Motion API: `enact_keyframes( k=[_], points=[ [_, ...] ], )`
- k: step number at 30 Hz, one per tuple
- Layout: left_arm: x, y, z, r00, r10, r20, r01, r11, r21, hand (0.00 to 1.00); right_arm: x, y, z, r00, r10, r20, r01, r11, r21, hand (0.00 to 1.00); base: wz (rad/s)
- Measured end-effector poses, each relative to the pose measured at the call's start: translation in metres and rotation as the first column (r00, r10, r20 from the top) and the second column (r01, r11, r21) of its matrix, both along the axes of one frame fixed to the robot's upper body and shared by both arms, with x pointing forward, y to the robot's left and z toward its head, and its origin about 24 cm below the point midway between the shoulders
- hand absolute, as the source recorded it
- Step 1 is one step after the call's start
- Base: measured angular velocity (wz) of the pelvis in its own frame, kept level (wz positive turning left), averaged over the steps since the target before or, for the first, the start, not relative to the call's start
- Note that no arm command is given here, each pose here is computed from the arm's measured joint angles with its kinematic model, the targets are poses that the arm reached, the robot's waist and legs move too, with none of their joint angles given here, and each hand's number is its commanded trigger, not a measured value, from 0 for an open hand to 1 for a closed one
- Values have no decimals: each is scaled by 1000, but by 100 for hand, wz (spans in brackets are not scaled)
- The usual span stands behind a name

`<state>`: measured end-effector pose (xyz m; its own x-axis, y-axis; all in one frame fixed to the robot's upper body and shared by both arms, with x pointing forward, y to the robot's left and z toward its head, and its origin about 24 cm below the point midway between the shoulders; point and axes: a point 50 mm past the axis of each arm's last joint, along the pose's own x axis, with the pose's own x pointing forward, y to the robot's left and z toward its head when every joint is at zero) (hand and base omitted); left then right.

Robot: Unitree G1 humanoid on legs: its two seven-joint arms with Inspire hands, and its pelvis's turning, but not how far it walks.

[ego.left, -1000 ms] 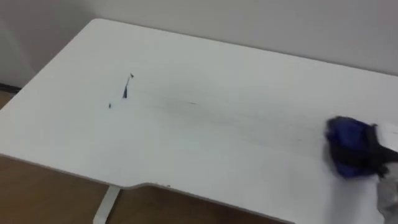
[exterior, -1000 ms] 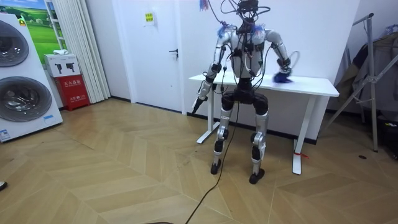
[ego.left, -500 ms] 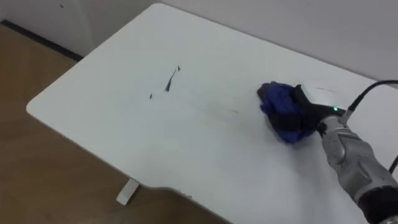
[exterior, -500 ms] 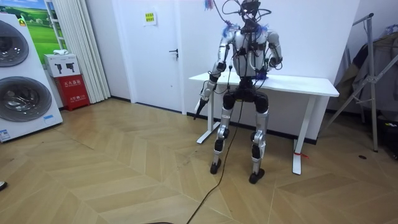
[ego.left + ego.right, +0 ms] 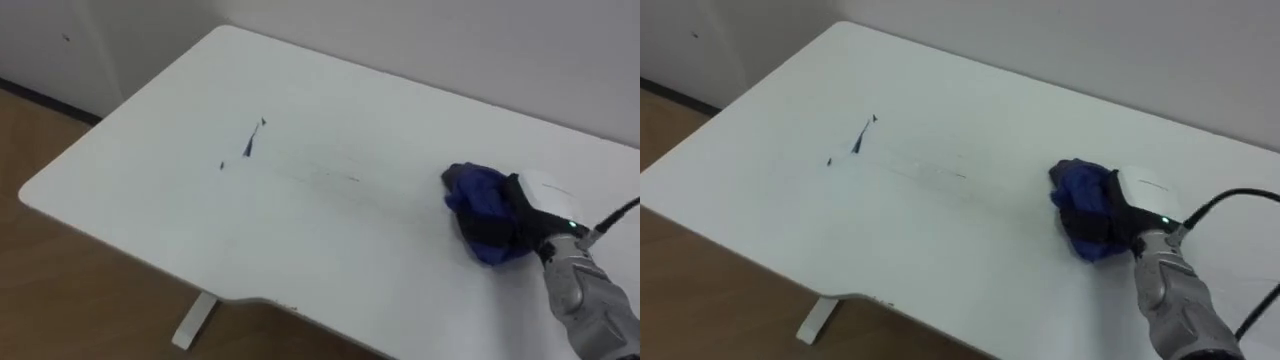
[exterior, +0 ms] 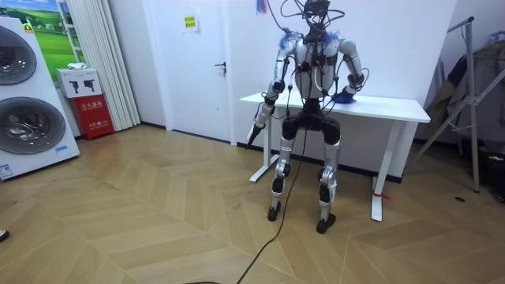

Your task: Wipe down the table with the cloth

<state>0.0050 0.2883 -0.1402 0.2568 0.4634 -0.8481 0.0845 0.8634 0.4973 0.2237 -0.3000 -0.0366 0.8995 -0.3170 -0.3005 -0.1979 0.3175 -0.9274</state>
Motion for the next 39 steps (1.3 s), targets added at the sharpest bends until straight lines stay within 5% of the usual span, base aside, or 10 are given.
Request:
enact_keyframes(
  k=[3,4,5,7,9,24,39],
  points=[
    [-12,1,0,1000,13,-29,-13,1000,12,0,-17,-11,-8,998,-69,-9,69,998,6,100,2],
    [-14,0,0,999,15,-37,-15,1000,12,0,-22,-15,-10,995,-96,-10,96,995,11,89,0],
    [-14,0,0,999,15,-39,-15,1000,12,0,-28,-17,-12,993,-118,-11,118,993,15,58,0],
    [-13,0,0,999,13,-37,-13,1000,16,0,-33,-19,-14,991,-137,-7,137,990,15,16,0],
    [-11,1,1,999,8,-33,-7,999,31,0,-34,-18,-15,989,-148,-1,148,989,26,0,-2],
    [8,0,1,1000,3,19,-4,999,54,0,-35,-10,-14,988,-149,47,147,988,51,0,-11],
    [22,-10,-2,994,49,99,-53,998,33,0,-14,10,18,973,-140,182,84,954,288,0,-15]
  ],
)
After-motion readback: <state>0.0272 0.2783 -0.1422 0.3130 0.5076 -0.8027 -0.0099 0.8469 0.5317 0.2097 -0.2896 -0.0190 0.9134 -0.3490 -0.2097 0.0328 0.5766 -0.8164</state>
